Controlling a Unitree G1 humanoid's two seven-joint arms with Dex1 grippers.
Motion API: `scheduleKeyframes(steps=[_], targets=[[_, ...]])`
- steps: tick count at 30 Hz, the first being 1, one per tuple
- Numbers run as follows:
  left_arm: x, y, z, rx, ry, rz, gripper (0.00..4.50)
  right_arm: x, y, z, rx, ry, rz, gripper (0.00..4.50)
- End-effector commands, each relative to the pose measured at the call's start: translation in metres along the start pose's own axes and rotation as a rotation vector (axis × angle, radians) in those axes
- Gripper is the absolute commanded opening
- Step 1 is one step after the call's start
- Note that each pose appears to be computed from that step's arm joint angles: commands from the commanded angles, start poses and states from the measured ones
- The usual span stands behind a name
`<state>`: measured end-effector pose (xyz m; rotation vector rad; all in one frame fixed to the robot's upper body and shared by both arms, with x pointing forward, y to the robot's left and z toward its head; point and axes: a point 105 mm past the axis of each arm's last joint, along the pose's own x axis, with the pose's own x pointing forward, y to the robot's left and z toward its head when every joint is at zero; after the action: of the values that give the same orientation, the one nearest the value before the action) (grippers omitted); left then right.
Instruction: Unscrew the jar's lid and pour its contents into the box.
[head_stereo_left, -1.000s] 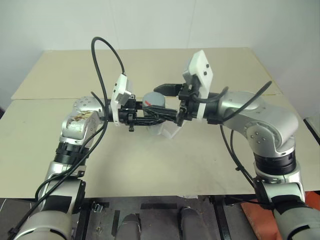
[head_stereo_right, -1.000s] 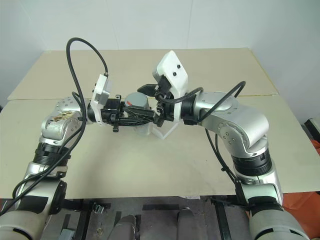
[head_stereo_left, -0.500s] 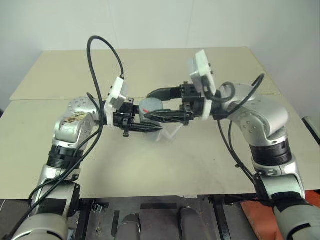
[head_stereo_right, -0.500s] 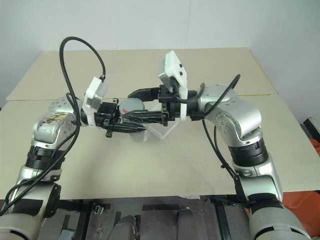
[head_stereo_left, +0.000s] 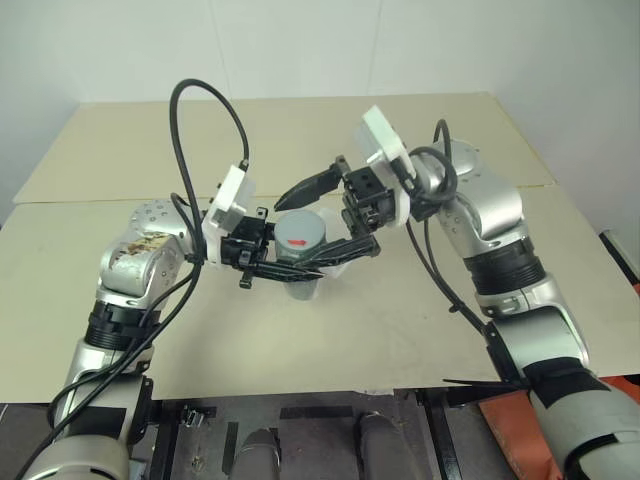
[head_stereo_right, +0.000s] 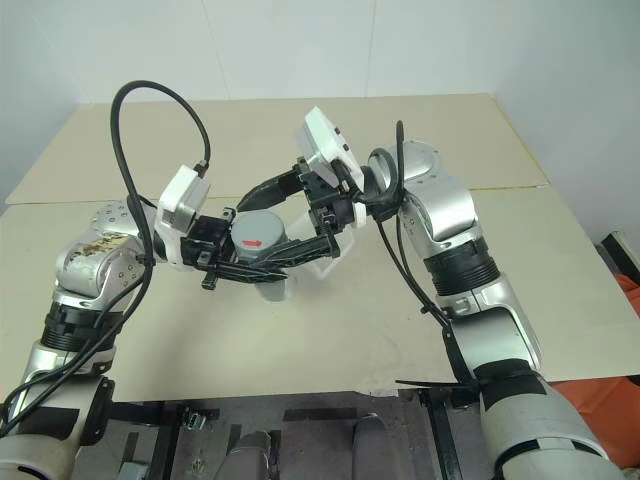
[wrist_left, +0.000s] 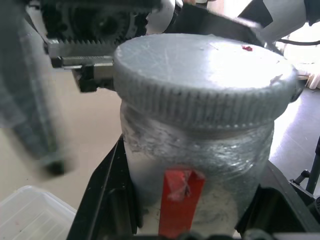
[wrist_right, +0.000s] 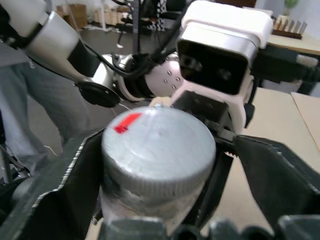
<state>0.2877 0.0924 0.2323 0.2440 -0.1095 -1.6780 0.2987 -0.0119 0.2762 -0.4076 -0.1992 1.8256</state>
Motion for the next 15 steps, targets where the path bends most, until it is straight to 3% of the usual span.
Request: scheduleKeyframes(steps=[1, 7, 15], targets=[[-0.017, -0.001, 0.009, 0.033, -0.011, 0.061, 1.92, -0.026, -0.001, 0.016, -0.014, -0.025, -0.17, 4.43], [-0.035, 0.015, 0.0, 0.006, -0.008, 0.224, 1.92, -0.045, 0.017, 0.017, 0.025, 0.001, -0.34, 4.43], [-0.019, 0.032, -0.009, -0.008, -0.026, 0.273, 1.92, -0.026, 0.018, 0.024, 0.03, 0.012, -0.518, 4.43]])
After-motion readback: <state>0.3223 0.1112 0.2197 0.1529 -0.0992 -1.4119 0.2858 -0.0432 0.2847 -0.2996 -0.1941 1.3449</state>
